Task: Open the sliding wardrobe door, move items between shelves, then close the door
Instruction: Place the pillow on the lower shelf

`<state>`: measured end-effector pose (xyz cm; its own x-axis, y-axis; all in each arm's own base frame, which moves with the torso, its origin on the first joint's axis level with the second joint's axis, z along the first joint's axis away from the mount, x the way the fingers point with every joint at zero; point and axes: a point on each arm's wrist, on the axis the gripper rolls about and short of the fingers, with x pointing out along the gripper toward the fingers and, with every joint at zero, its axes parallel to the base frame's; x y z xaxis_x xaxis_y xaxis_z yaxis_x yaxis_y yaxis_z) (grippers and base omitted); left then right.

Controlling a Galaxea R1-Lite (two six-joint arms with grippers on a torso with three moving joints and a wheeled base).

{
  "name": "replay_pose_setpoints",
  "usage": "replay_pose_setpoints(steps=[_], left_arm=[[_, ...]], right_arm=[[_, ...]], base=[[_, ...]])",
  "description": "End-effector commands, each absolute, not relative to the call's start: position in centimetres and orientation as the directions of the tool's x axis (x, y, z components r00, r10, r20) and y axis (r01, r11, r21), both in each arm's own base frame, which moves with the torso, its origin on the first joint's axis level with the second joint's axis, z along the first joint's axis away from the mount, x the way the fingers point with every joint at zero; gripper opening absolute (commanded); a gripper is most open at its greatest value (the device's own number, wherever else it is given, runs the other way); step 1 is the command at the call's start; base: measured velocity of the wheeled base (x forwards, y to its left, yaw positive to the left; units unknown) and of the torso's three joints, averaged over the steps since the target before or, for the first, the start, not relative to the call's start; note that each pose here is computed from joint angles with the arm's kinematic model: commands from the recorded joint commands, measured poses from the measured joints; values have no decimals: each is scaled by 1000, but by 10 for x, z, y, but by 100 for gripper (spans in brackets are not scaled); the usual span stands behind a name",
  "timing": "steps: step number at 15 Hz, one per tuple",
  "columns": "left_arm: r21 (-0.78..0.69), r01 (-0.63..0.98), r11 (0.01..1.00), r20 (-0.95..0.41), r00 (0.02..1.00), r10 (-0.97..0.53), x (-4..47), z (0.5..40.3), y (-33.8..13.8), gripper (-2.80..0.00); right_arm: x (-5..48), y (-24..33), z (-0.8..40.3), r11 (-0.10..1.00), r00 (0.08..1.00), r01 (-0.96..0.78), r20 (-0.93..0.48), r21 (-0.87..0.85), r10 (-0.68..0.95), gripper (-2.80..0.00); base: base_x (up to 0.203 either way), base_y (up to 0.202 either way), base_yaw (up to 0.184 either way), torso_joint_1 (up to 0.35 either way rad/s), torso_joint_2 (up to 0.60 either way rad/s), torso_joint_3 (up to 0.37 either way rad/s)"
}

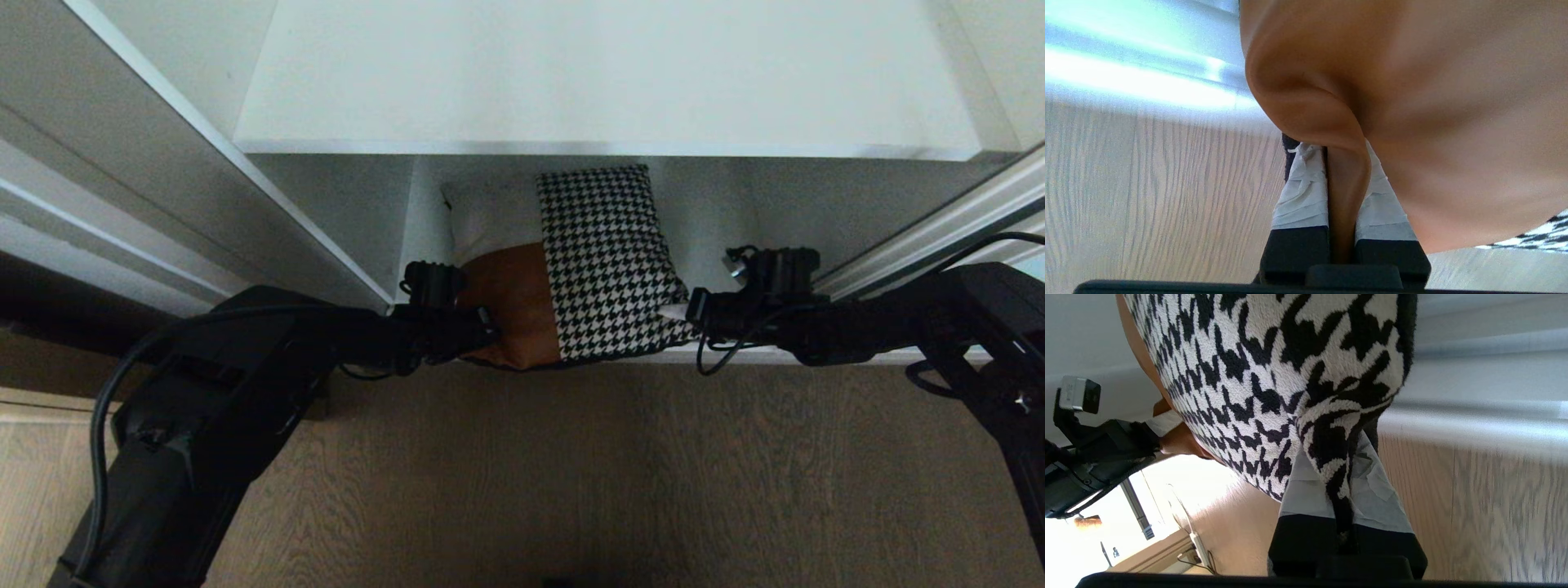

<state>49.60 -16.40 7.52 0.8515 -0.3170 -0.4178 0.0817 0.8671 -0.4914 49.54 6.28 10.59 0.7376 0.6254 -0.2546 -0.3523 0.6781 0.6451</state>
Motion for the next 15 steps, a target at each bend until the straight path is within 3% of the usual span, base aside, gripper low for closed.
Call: replay_pose_setpoints(steps=[1, 7, 15], left_arm=[[-495, 82, 865, -413, 853, -317, 495, 77, -164, -280], [-472, 37, 881, -389, 888, -246, 496, 87, -163, -280], [-501, 66, 863, -201, 961, -191, 515, 93, -157, -280]], right_arm=[[495, 65, 107, 673, 734, -358, -251, 647, 632, -280], [497, 74, 100, 671, 720, -363, -262, 647, 642, -280], [503, 83, 84, 683, 706, -396, -272, 613, 654, -280]], base=[[197, 0, 1, 3, 2, 2], [46, 0, 1, 2, 0, 0], [0, 0, 0, 0, 0, 0]])
